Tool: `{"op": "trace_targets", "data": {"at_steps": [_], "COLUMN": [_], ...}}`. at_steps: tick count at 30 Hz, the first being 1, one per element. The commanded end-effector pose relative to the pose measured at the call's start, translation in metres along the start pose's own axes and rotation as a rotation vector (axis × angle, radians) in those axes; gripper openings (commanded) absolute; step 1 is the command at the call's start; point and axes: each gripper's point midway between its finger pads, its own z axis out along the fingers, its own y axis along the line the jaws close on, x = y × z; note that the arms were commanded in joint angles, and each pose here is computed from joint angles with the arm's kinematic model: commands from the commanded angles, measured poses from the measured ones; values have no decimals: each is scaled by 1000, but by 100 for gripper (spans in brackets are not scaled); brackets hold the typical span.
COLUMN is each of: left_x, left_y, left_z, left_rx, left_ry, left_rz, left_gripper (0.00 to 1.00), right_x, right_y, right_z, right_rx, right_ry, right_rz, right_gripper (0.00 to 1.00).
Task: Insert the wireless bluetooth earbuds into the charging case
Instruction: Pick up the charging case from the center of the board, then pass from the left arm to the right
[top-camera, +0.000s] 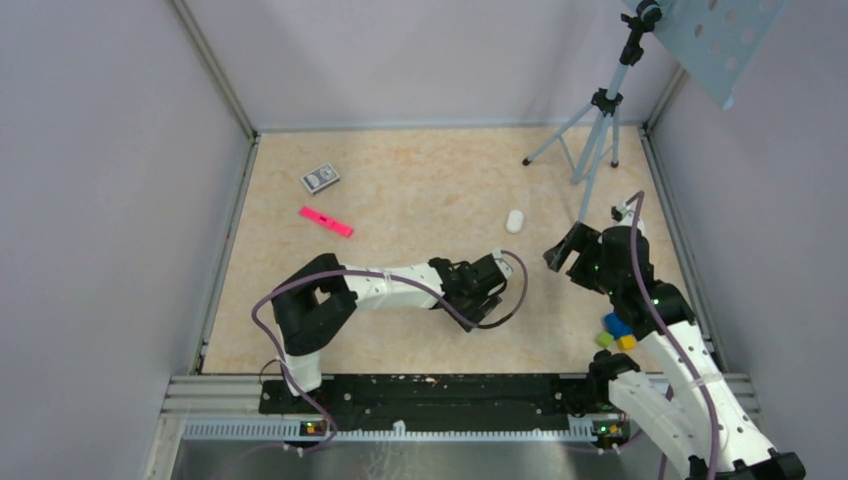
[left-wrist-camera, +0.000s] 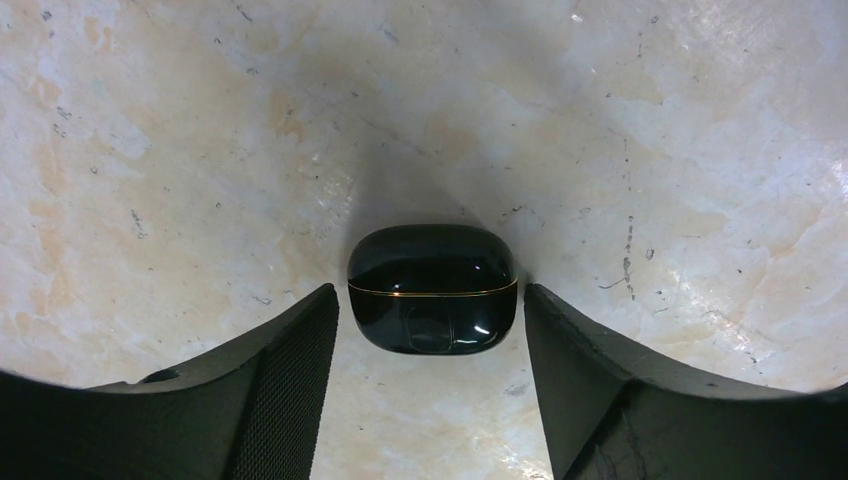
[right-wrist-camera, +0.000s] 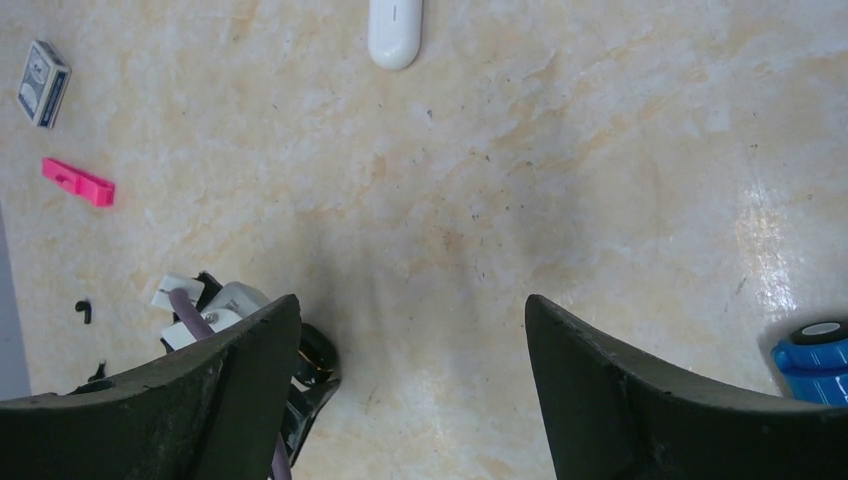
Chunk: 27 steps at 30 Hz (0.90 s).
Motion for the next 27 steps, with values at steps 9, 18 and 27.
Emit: {"op": "trace_targets", "data": {"at_steps": [9,18,27], "left_x": [4,-21,-37], "left_y": [-13,-5,1], "left_z": [-2,-31,-62], "left_rx": [73,67,77], "left_ry": [-44,-168,-260], "left_rz": [-43,-32,-21], "left_gripper": [66,61,61], "right_x": [5,45,48], "right_y": [16,31,41], "right_z": [0,25,33], "right_rx": [-92,-199,-271], "right_ry": [36,240,255], "right_rz": [0,142,274], "right_gripper": [81,80,80]}}
